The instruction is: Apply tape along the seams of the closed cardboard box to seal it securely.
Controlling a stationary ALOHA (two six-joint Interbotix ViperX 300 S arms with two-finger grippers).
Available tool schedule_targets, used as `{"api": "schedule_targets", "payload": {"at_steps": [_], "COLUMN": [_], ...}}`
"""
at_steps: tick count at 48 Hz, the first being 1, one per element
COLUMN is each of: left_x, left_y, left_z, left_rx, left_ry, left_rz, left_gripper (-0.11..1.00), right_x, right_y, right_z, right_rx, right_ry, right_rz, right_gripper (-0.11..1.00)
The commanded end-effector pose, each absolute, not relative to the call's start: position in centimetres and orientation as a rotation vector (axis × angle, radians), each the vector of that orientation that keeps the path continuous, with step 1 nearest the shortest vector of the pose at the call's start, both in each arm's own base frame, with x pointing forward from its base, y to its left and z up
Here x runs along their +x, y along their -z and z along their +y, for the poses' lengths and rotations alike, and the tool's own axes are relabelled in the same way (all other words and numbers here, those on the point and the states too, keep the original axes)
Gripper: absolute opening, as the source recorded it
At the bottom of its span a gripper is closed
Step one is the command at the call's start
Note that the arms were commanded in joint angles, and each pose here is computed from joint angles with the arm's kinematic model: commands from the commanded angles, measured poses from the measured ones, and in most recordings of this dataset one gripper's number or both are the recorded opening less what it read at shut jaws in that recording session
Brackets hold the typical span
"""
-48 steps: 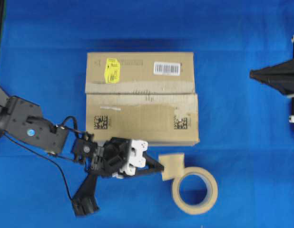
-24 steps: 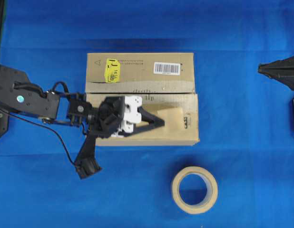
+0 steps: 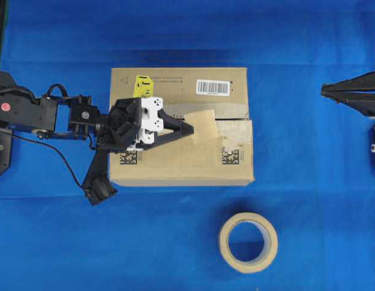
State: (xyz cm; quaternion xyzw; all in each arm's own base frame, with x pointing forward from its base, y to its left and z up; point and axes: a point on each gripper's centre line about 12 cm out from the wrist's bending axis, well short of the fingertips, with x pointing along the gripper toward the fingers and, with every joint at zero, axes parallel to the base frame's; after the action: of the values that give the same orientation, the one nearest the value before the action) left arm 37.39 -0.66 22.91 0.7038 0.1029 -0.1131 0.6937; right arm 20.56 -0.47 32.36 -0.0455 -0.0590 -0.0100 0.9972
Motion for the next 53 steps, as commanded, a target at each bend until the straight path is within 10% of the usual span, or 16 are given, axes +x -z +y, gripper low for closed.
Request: {"api": "schedule_targets", "payload": {"at_steps": [1,53], "left_x": [37.3,35.9], "left_y": [-23.9,-22.1], "left_z": [-0.2,0.7], "left_rx": [1.572,1.547], "left_ry": [0.229,0.36], "left_rz": [0.224,0.387], "left_gripper": [0.02,0.02], "right_x": [20.9,23.7], "right_y": [-33.5,-31.7], "right_z": [-0.4,-0.4], "right_rx": [-0.096,-0.066], "right_ry": [0.017,0.009], "right_rz": [-0.152,-0.109], "right_gripper": [0.0,0.0]}}
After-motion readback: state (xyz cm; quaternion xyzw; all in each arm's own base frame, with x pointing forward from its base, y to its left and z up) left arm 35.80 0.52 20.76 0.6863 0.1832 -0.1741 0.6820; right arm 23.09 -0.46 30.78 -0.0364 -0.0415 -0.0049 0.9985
